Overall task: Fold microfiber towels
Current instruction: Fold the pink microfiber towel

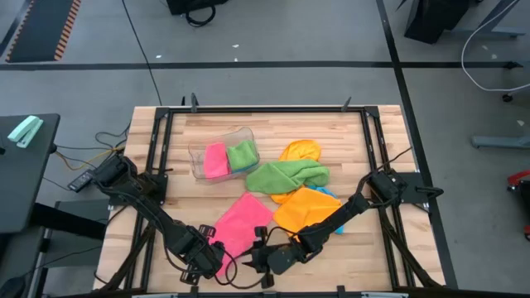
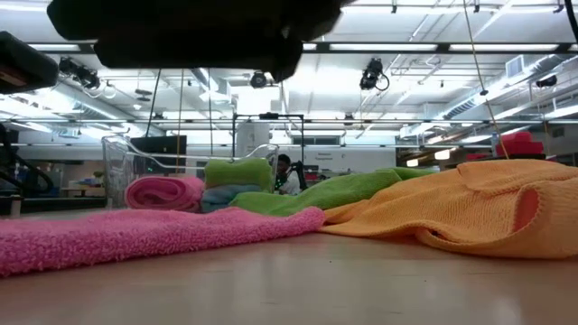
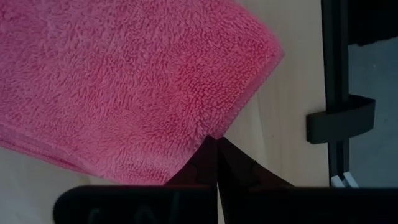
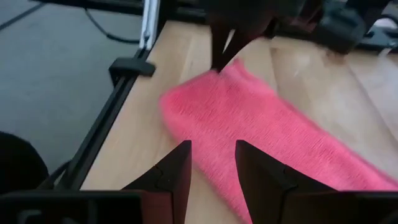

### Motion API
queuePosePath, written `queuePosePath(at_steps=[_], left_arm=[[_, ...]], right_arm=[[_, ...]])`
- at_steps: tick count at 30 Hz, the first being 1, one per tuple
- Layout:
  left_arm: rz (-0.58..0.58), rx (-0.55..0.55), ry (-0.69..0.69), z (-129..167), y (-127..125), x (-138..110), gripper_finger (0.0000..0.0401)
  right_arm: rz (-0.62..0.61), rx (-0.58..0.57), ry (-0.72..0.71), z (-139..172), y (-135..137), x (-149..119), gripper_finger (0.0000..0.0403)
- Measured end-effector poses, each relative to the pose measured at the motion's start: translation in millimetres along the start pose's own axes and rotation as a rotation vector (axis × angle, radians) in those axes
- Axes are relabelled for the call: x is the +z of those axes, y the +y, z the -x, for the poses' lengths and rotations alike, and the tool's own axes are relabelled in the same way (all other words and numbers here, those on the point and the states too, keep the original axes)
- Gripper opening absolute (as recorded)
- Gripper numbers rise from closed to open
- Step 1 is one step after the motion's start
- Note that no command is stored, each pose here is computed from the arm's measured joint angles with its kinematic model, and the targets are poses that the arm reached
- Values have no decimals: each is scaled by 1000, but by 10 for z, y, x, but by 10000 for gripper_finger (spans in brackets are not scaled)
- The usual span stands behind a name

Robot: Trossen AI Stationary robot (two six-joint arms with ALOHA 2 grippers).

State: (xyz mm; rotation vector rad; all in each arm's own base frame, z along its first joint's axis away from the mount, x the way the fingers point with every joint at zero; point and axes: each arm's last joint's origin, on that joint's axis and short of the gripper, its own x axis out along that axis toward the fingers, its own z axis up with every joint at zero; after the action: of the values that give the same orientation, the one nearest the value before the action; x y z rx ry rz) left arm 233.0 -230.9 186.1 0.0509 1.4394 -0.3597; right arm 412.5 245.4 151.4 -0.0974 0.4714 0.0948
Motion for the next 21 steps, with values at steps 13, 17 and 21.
queuePosePath(at_steps=[13, 17, 21], left_arm=[[-148, 77, 160, -341, -343, -369, 5], [-183, 88, 169, -428, -434, -434, 15], [-170, 123, 154, -431, -477, -475, 65]], right_arm=[[-104, 25, 31, 84, 172, -61, 133], [-127, 18, 29, 86, 174, -60, 133], [-143, 14, 27, 88, 176, -60, 133]])
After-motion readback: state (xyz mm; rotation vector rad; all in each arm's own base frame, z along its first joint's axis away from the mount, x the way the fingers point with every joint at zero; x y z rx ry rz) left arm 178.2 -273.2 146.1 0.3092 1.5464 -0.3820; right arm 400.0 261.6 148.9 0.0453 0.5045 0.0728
